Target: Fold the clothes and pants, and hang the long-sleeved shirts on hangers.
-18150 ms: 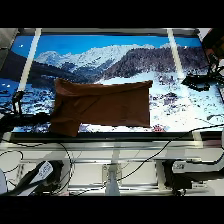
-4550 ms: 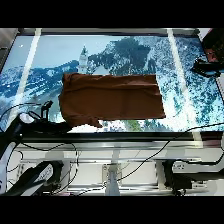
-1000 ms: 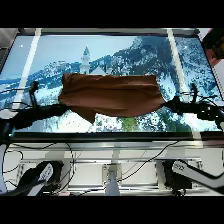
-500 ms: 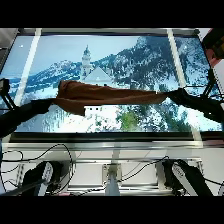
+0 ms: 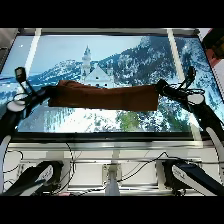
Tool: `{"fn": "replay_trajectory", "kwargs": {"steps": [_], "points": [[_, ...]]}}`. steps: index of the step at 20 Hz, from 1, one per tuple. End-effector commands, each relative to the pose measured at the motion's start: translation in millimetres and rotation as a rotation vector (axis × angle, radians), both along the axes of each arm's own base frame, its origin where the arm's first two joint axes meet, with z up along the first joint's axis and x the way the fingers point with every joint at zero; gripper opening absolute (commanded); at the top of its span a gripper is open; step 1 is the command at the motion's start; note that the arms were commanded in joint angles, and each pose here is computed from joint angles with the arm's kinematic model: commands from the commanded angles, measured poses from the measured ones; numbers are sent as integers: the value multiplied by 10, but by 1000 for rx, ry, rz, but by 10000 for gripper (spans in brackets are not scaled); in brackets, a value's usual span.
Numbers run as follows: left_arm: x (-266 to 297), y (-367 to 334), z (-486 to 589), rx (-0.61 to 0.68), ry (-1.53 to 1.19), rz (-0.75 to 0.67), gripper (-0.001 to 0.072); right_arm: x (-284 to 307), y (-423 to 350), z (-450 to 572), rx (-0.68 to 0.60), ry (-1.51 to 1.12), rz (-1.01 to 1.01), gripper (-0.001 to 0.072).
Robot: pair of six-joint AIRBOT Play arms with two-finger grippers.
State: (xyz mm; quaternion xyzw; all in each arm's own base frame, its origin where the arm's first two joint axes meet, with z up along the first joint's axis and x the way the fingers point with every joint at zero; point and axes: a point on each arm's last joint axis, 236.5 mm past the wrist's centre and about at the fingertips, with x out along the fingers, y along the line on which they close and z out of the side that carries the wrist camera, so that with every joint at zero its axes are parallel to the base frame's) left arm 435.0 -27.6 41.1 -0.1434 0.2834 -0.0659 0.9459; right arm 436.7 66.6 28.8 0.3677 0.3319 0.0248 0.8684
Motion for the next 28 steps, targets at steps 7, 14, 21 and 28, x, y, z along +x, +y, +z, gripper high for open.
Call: {"fn": "replay_trajectory", "kwargs": {"steps": [7,14,21,28], "points": [[729,-7,-538,59,44,56,14,392,-339,-581,14,47,-219,11],[729,-7,-565,59,49,56,19,715,-154,-732,15,92,-128,16],[585,-40,-417,-14,82,2,694,616,-104,-778,-19,128,-48,671],[-222,963,-148,-164,266,84,693,559,-329,-831,-14,164,-61,670]]}}
